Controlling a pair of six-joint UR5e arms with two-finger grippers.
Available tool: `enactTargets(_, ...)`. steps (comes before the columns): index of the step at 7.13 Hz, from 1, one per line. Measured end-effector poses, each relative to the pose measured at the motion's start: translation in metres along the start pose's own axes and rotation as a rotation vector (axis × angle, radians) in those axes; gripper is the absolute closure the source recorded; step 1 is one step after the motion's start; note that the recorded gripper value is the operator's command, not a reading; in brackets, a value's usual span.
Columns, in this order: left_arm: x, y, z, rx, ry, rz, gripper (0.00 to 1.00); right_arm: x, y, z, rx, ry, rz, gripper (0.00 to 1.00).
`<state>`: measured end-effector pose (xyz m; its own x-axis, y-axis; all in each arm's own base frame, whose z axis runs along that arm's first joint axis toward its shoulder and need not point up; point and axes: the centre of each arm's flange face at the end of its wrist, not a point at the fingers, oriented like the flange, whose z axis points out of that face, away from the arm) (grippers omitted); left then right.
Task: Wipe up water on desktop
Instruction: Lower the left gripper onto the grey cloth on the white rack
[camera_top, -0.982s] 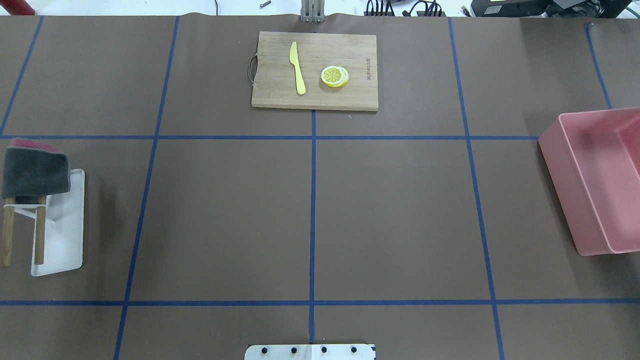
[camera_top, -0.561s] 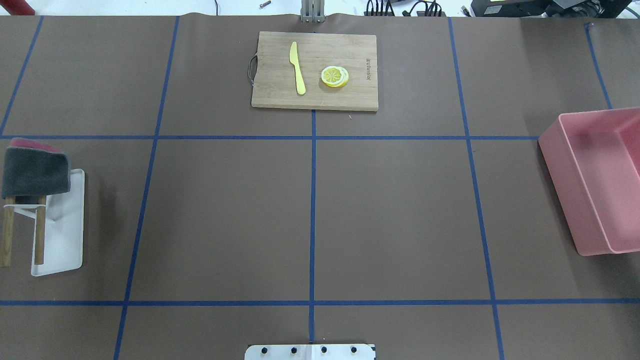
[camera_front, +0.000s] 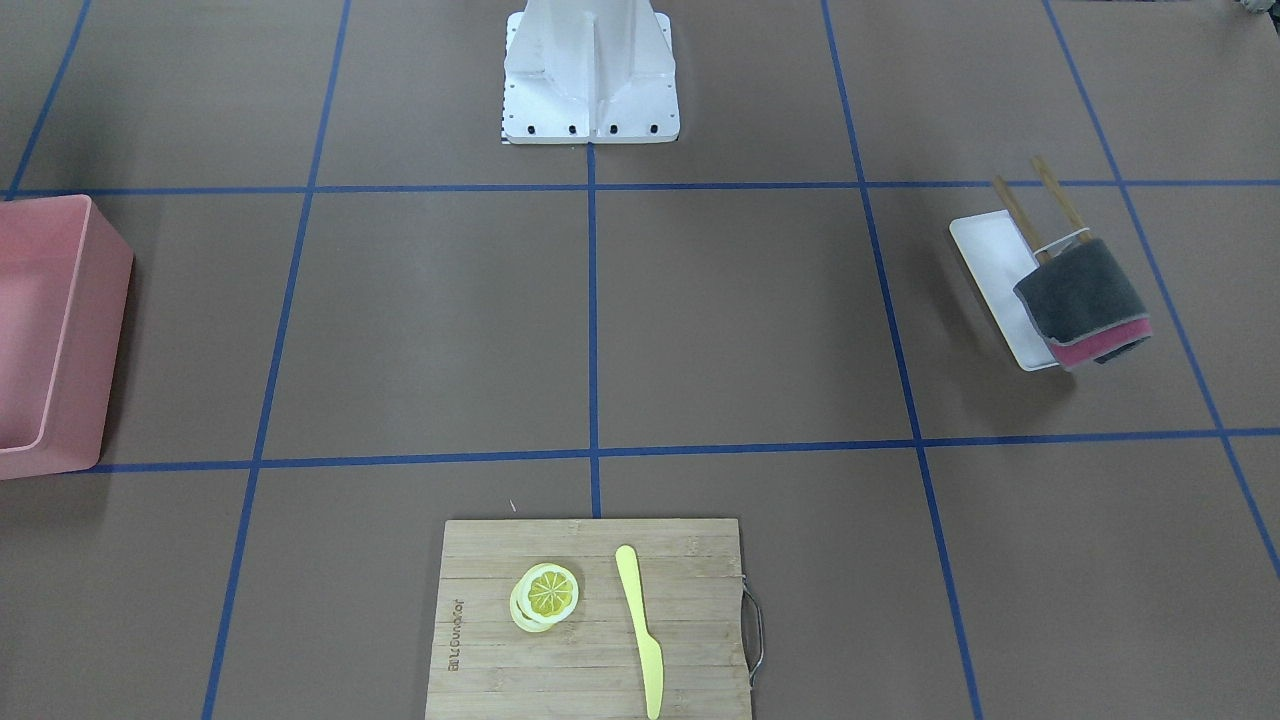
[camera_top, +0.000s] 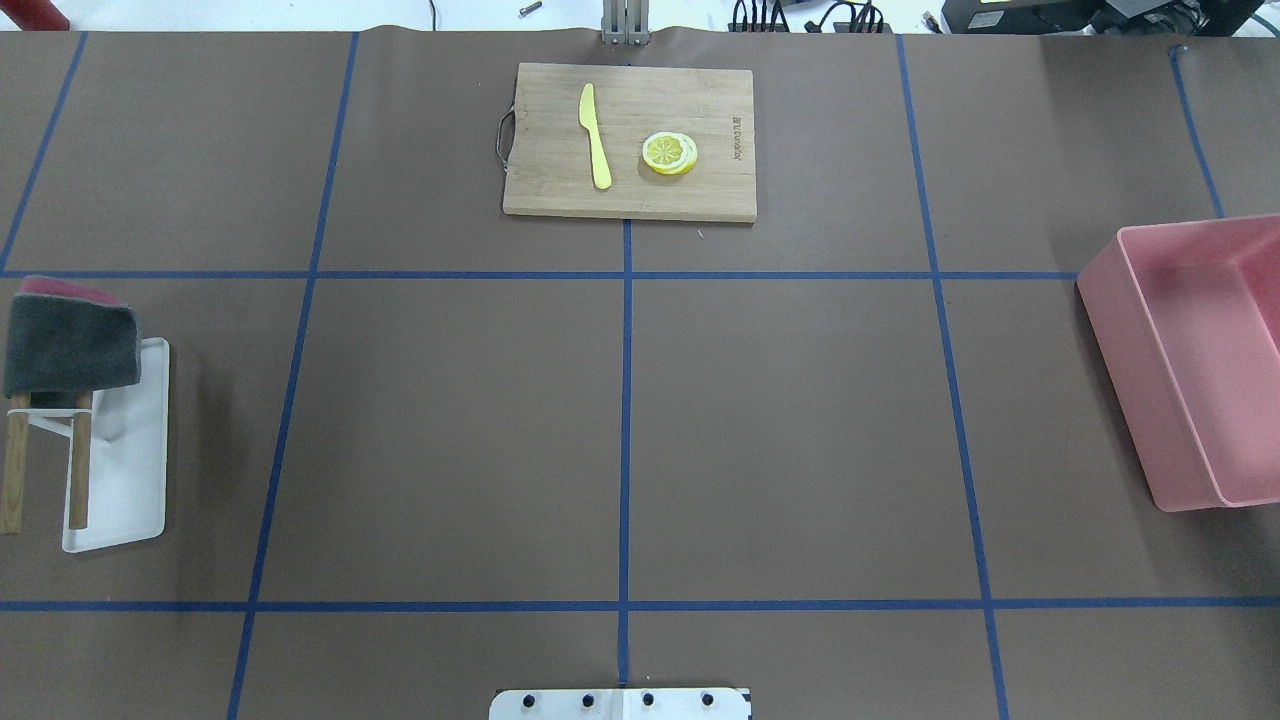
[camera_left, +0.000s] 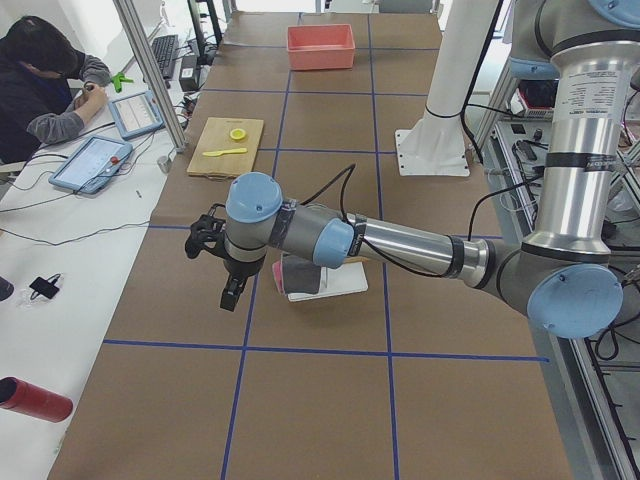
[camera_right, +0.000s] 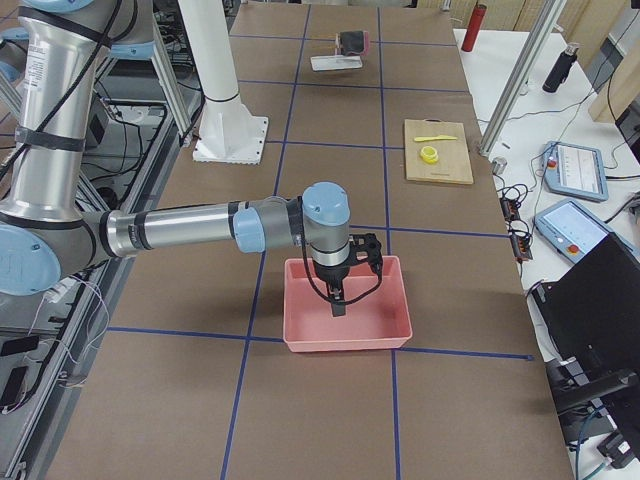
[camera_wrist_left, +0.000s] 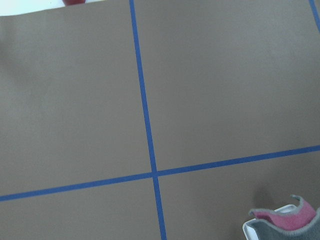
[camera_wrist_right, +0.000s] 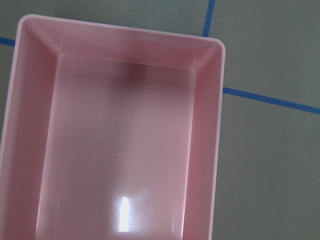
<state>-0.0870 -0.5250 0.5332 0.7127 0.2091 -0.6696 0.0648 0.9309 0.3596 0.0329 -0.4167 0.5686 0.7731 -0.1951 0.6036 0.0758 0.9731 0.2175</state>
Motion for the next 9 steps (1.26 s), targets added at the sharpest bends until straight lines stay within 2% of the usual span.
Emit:
enactTargets(2,0.009,-0.004,0.001,0.024,0.006,0.041,0.02,-0.004,-0.005,-0.004,0.029,-0.003,0.020,0.00)
enactTargets(4,0.036,-0.002,0.028,0.002,0.036,0.072,0.02,-0.005,-0.006,-0.003,0.047,-0.005,0.043,0.00)
enactTargets(6,0.070,0.018,0.065,-0.009,0.080,0.013,0.02,-0.004,-0.006,0.000,0.045,-0.005,0.048,0.00)
enactTargets(9,0.113,0.072,0.110,-0.021,0.171,-0.065,0.02,0.000,-0.004,0.006,0.033,-0.003,0.057,0.00)
